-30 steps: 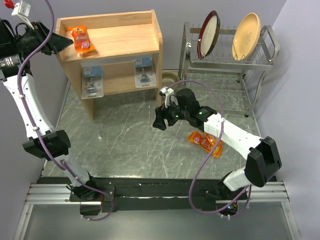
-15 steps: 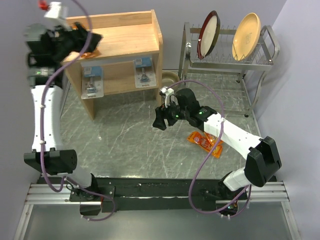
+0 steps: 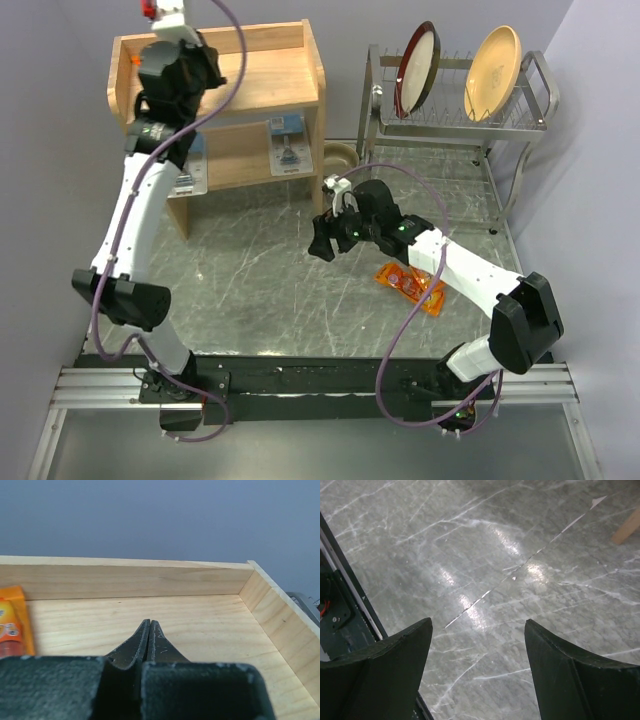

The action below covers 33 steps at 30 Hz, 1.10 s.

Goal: Place and organize the shaving razors onto the shelf

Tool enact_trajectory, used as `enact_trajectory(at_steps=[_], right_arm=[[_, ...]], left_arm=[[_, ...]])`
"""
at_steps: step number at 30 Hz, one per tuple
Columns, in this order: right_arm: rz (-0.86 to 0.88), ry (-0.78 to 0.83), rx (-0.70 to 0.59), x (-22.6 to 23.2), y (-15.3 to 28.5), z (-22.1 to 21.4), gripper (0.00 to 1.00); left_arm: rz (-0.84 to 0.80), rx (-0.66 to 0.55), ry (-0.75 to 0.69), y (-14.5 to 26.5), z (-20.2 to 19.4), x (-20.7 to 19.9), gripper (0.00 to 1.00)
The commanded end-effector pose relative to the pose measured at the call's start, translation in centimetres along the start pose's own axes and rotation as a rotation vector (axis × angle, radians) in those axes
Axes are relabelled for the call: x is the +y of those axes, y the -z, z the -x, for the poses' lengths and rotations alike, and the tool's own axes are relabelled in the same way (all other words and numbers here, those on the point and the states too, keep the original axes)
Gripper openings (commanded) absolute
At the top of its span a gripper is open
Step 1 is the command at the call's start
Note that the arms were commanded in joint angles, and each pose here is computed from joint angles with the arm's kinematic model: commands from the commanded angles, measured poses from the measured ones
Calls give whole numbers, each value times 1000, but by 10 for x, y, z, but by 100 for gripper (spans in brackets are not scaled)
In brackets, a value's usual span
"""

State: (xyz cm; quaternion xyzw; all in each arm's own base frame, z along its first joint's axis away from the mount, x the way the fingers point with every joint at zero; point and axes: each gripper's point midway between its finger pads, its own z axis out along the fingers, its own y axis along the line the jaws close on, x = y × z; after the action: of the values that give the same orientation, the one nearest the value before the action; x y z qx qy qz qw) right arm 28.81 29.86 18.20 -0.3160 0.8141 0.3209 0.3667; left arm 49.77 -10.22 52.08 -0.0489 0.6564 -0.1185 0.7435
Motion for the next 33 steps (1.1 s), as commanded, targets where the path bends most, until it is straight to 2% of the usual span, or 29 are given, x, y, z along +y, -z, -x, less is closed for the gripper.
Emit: enact_trajectory(at_steps=[1, 6, 12, 16, 26, 29, 33], right_arm=[[-14, 15, -72, -5, 6, 20, 81], [-18, -3, -62, -10, 5, 19, 82], [-36, -27, -64, -19, 6, 19, 82], [-40, -38, -61, -22, 5, 19, 82], [-31, -60, -22, -23, -5, 19, 82], [-31, -69, -18, -25, -7, 20, 82], [-31, -80, -11, -25, -9, 18, 82]], left_arm=[[85, -120, -25, -5, 25, -13, 1], [275, -149, -62, -4, 10, -16, 1], [388, -124, -116, -1, -8, 5, 1], [403, -72, -113, 7, -19, 31, 1], [479, -41, -100, 26, -18, 86, 1], [484, -53, -96, 31, -15, 93, 1], [387, -43, -122, 24, -21, 80, 1]])
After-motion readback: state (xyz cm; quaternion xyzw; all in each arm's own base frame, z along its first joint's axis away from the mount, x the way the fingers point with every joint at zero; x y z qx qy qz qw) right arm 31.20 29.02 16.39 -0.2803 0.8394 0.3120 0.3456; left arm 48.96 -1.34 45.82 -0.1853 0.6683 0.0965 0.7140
